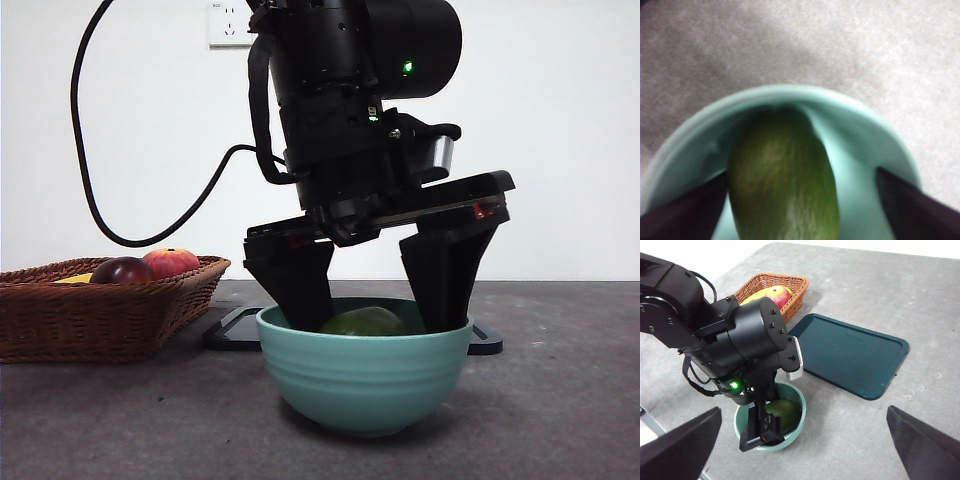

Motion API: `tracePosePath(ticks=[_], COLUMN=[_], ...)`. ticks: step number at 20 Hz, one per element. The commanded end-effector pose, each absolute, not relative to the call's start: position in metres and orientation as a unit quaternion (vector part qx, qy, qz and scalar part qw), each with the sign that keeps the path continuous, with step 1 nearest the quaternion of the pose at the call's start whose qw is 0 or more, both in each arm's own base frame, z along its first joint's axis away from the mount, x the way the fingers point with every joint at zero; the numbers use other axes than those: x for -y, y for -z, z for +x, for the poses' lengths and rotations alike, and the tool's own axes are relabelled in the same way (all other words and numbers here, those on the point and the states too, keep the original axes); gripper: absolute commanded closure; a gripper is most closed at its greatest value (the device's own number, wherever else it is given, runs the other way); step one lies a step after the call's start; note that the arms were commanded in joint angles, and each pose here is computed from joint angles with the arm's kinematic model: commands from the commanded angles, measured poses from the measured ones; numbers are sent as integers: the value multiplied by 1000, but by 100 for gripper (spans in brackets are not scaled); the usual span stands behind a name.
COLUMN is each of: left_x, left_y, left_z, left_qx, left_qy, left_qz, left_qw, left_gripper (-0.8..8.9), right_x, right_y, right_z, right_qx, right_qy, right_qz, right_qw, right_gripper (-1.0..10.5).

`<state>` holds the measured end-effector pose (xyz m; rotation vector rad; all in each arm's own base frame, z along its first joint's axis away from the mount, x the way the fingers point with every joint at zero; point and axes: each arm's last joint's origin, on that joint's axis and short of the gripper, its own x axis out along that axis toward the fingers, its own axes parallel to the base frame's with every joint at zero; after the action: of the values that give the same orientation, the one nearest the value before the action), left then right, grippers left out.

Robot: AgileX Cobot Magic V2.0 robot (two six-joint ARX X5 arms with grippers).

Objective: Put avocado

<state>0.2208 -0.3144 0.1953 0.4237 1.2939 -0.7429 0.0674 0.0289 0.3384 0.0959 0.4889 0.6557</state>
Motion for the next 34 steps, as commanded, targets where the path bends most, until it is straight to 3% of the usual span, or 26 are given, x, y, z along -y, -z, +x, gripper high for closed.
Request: tracePosePath(ticks=[1, 5, 10, 14, 23, 27, 30, 34], left_x=[320, 319, 298, 262, 158, 105, 71, 51], left_y=[-194, -208, -261, -315, -399, -405, -385, -358], left_z=[221, 219, 206, 185, 114, 78, 55, 42], left_qx=[-581, -568, -524, -471, -376, -306, -274, -264], left_qy=[341, 350, 375, 356, 357, 374, 354, 350], left_qz=[197, 195, 188, 205, 182, 139, 117, 100], left_qw=[713, 719, 741, 780, 835, 864, 886, 893], left_gripper=[307, 310, 310, 247, 251, 252, 252, 252], right_x=[-29, -29, -29, -29, -29, -29, -30, -34], right_y=[-343, -344, -343, -343, -343, -342, -341, -337], right_z=[66, 67, 66, 66, 66, 65, 67, 81], right_qx=[-229, -227, -227, -227, -234, -240, -243, -283], right_qy=[-321, -321, -321, -320, -324, -328, -327, -338], right_qz=[47, 47, 47, 46, 57, 59, 60, 66], right_qw=[918, 918, 918, 919, 915, 912, 911, 895], right_gripper=[342, 342, 342, 342, 342, 343, 342, 343])
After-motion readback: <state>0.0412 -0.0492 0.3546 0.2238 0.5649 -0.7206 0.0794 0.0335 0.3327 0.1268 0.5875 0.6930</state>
